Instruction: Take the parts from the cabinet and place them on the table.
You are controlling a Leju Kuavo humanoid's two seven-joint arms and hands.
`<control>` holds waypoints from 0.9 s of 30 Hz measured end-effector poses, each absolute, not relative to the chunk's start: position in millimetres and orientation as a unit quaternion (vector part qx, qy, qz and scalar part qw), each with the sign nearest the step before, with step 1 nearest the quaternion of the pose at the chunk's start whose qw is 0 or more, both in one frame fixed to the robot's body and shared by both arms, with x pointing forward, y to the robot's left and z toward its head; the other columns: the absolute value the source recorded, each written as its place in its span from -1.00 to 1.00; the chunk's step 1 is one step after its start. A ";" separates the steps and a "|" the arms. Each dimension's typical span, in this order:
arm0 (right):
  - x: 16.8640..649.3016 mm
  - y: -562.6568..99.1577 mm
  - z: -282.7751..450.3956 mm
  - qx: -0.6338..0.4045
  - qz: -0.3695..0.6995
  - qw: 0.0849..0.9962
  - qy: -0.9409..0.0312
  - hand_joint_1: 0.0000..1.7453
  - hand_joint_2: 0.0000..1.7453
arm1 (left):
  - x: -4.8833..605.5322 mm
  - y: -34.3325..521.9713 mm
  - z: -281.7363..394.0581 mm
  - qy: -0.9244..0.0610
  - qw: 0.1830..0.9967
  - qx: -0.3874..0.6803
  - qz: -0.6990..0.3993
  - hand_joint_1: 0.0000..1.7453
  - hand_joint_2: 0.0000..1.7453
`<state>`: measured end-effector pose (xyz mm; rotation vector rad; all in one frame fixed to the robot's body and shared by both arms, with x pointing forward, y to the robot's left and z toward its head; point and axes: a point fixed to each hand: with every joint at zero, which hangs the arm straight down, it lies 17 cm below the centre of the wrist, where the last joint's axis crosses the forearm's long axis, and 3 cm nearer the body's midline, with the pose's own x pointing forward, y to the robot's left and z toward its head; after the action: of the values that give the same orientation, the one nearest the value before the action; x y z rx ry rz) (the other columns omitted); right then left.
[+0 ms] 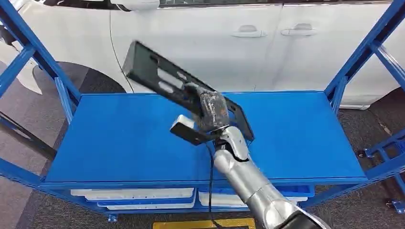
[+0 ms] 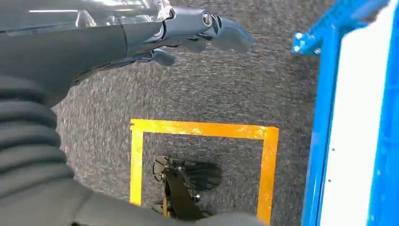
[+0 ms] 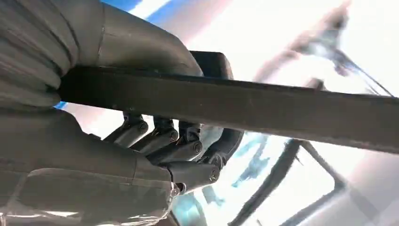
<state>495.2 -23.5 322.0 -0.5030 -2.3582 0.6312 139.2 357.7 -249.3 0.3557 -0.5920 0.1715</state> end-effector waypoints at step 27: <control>267.0 -112.8 479.9 0.381 0.104 0.087 -0.914 1.00 1.00 | 150.1 349.3 -242.6 -0.324 0.919 0.140 0.176 -1.00 1.00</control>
<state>267.0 -112.8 479.9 1.1361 -2.7239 0.3110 150.1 349.3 -242.6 0.2884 -0.6652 0.3618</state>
